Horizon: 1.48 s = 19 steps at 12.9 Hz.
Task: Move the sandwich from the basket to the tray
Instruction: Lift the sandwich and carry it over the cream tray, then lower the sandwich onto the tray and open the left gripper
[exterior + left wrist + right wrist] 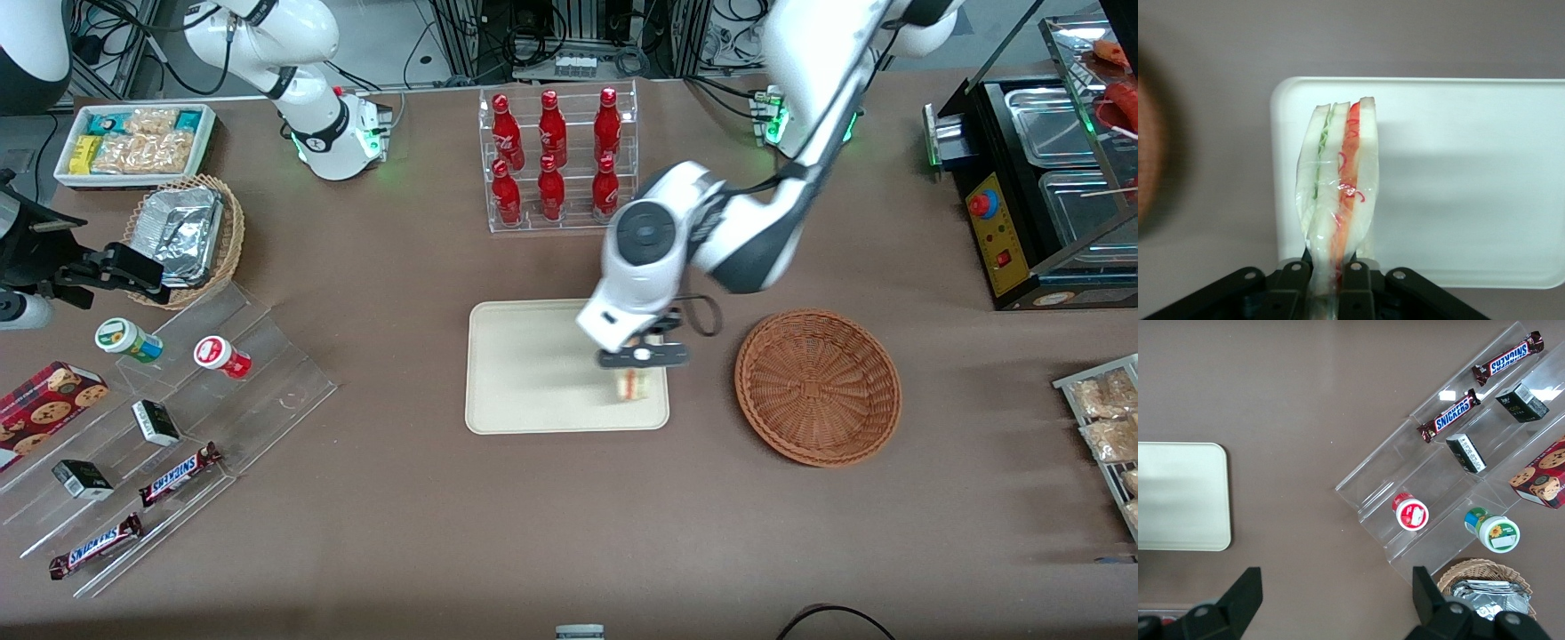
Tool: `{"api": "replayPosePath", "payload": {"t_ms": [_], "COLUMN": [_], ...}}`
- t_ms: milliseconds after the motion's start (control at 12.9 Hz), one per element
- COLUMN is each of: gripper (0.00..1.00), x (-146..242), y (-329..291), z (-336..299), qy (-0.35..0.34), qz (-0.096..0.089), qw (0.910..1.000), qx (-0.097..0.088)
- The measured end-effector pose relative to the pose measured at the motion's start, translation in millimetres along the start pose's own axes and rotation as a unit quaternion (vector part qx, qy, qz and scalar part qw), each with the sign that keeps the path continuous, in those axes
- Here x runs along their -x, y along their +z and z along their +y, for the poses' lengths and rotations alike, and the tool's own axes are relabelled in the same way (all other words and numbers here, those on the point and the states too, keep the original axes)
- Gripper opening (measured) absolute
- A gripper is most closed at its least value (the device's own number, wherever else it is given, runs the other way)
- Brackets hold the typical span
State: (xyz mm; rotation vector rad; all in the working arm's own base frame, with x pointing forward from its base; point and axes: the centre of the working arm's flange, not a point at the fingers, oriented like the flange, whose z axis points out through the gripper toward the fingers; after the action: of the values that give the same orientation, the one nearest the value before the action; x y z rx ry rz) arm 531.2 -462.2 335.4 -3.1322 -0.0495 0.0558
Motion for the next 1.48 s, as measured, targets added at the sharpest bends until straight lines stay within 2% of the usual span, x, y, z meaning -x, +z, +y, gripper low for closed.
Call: {"api": "replayPosePath", "payload": {"t_ms": [311,622,933,1089,1244,1478], "gripper": [0.15,0.15,0.16,0.33,0.55,0.89], "x": [-6,-2,7,9,7,-3], "y": [42,65,86,90,86,42], "z": [39,61,71,72,73,69], "qy": [-0.002,-0.006,0.001,0.004,0.005,-0.005], "qz": [0.006,0.023,0.02,0.02,0.026,0.039], "qw": [1.0,0.9996,0.9998,0.9998,0.9996,0.9992], "qx": [0.002,0.011,0.01,0.007,0.008,0.012]}}
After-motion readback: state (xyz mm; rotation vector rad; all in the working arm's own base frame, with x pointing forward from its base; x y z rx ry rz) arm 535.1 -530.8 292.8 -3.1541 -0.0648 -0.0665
